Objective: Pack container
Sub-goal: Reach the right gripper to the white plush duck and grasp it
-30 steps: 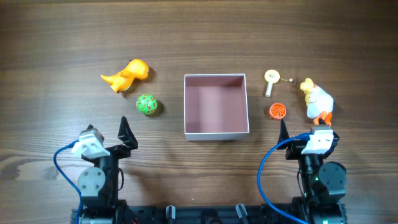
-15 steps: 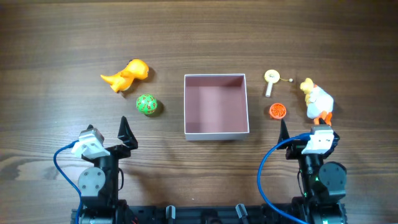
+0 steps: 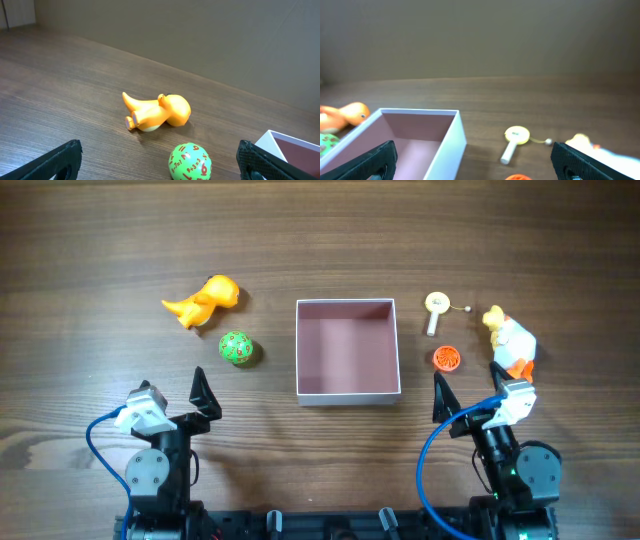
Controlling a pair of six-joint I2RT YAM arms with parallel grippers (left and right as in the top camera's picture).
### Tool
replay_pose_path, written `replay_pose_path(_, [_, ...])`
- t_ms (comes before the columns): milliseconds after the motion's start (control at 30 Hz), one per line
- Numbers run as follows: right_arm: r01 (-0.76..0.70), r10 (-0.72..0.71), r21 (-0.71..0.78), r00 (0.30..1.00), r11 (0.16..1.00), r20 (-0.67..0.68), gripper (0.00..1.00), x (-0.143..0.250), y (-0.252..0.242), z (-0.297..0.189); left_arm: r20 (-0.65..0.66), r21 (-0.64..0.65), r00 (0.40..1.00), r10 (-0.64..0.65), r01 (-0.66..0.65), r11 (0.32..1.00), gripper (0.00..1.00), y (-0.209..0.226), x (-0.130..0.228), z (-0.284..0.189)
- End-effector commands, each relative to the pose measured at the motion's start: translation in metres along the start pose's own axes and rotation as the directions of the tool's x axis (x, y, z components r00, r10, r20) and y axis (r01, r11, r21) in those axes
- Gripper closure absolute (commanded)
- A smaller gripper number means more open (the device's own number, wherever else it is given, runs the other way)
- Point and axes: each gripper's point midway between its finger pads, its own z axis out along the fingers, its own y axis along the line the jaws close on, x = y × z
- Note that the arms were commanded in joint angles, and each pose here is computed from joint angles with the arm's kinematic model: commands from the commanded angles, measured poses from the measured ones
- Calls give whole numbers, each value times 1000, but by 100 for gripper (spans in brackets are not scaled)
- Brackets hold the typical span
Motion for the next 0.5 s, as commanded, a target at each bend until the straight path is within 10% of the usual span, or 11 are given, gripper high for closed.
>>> replay_pose_path(0, [-82,82,3,997,997,-4,0,-27,3,0,-4,20,1000,21,-21,1000,0,-3,3,0])
replay_pose_path(233, [18,-5,55,974,998,-227,0,-82,0,33,-4,20,1000,21,-21,1000,0,-3,3,0])
replay_pose_path(467, [122,-68,54,807,991,-587,0,-108,-10,83,-4,20,1000,21,-21,1000,0,-3,3,0])
